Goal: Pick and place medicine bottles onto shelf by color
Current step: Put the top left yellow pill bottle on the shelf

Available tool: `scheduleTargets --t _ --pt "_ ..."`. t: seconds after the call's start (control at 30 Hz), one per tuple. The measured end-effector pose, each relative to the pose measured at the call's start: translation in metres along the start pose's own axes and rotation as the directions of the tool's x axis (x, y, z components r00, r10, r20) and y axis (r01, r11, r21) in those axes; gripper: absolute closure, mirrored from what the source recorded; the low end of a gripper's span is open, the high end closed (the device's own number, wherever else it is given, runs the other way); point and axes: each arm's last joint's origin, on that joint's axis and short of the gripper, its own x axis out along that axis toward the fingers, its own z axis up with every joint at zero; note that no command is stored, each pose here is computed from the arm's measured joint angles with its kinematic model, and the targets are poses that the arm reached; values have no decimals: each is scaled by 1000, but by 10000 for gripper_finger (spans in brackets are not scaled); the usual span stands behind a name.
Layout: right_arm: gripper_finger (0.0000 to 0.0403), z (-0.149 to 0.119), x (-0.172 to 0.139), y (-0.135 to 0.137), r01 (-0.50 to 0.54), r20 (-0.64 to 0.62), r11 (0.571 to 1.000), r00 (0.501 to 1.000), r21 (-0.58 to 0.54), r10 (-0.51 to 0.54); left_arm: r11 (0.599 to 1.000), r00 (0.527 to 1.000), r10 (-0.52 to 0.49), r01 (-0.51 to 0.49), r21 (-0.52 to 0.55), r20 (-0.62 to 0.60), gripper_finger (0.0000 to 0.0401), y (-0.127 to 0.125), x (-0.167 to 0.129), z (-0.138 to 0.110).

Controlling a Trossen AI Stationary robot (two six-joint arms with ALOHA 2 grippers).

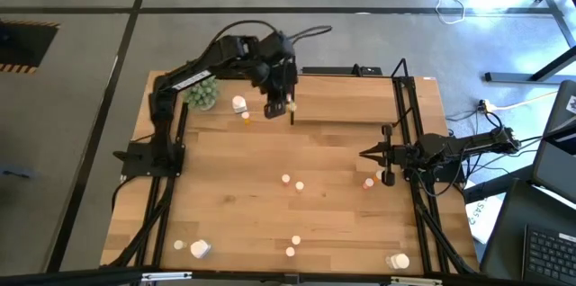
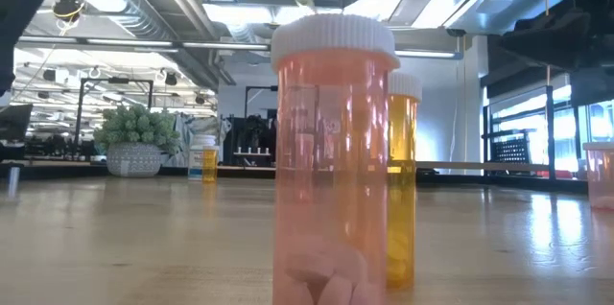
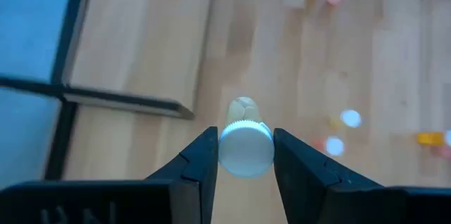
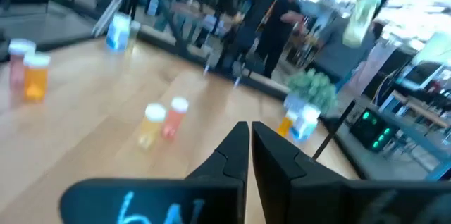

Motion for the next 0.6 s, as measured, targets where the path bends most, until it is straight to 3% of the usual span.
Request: scheduleTargets --t 0.2,0.33,0.6 --pt "380 19 -2 -9 68 111 994 991 82 -77 991 999 36 -38 132 16 292 27 30 9" --pt "380 36 -7 -22 177 -1 968 984 179 -180 988 998 61 -63 141 22 292 46 51 11" --pt "380 68 -7 -35 171 -75 951 985 258 -156 985 998 69 -68 157 4 292 53 65 10"
